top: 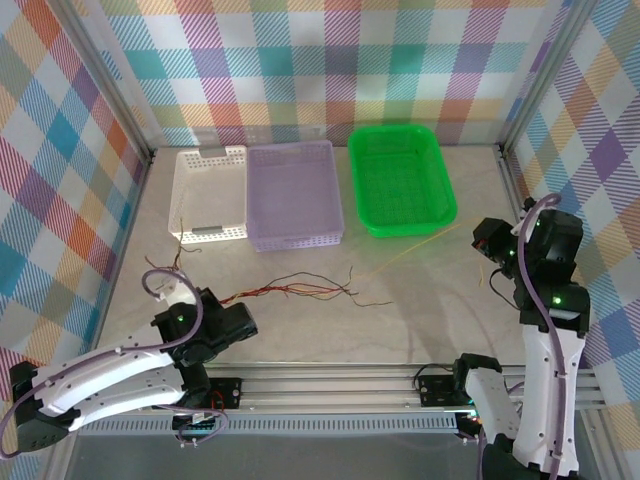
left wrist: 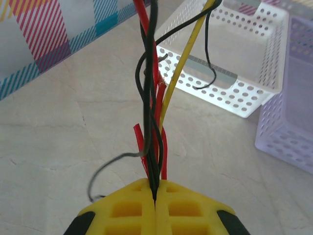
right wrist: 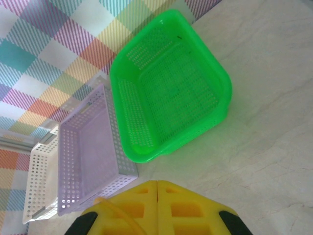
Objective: Untangle the cables
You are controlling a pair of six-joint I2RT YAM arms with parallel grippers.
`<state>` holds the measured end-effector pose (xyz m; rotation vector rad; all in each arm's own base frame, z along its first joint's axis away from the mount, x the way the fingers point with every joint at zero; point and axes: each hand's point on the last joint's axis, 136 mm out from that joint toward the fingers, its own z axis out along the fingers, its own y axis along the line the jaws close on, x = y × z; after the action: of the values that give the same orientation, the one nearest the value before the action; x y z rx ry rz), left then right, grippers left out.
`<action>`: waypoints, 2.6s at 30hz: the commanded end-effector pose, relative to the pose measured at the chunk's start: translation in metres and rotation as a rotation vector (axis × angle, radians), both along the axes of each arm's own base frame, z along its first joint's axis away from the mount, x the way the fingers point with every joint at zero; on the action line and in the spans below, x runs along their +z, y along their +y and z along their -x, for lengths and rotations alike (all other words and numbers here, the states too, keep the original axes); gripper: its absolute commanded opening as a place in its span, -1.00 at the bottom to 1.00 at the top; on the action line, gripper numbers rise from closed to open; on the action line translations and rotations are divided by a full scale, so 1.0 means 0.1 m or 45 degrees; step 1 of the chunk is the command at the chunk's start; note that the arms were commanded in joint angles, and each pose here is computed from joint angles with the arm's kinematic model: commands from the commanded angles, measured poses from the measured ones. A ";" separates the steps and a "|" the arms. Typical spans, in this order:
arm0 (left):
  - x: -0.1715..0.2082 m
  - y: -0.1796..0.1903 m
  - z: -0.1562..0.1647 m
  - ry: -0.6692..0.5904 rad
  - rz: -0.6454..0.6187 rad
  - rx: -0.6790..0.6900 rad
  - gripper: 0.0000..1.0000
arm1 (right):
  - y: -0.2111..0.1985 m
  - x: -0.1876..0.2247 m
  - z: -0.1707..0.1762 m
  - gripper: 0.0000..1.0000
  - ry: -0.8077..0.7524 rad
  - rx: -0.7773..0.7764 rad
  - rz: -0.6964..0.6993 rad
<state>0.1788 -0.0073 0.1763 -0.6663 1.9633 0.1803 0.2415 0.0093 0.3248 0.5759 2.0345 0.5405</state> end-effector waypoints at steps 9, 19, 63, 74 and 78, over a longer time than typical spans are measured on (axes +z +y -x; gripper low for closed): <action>-0.29 0.10 -0.04 0.132 -0.068 0.019 -1.00 | -0.13 0.78 0.41 -1.00 -0.194 -0.108 0.246; -0.26 -0.26 -0.30 0.200 -0.122 -0.055 -1.00 | 0.17 1.34 0.42 -1.00 -0.352 0.077 0.173; -0.02 -1.56 -0.53 0.082 -0.151 -0.377 -1.00 | 0.69 1.74 -2.12 -1.00 -0.344 0.437 -0.053; -0.10 -1.68 -0.51 0.082 -0.190 -0.395 -1.00 | 0.78 1.44 -2.28 -1.00 -0.288 0.440 -0.021; -0.09 -1.72 -0.49 0.077 -0.187 -0.408 -1.00 | 0.72 0.89 -2.43 -1.00 -0.207 0.383 -0.024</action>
<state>0.2268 -0.1752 0.1549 -0.2368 2.1057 0.1612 0.4683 0.0848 0.4413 0.2091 1.9622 0.7960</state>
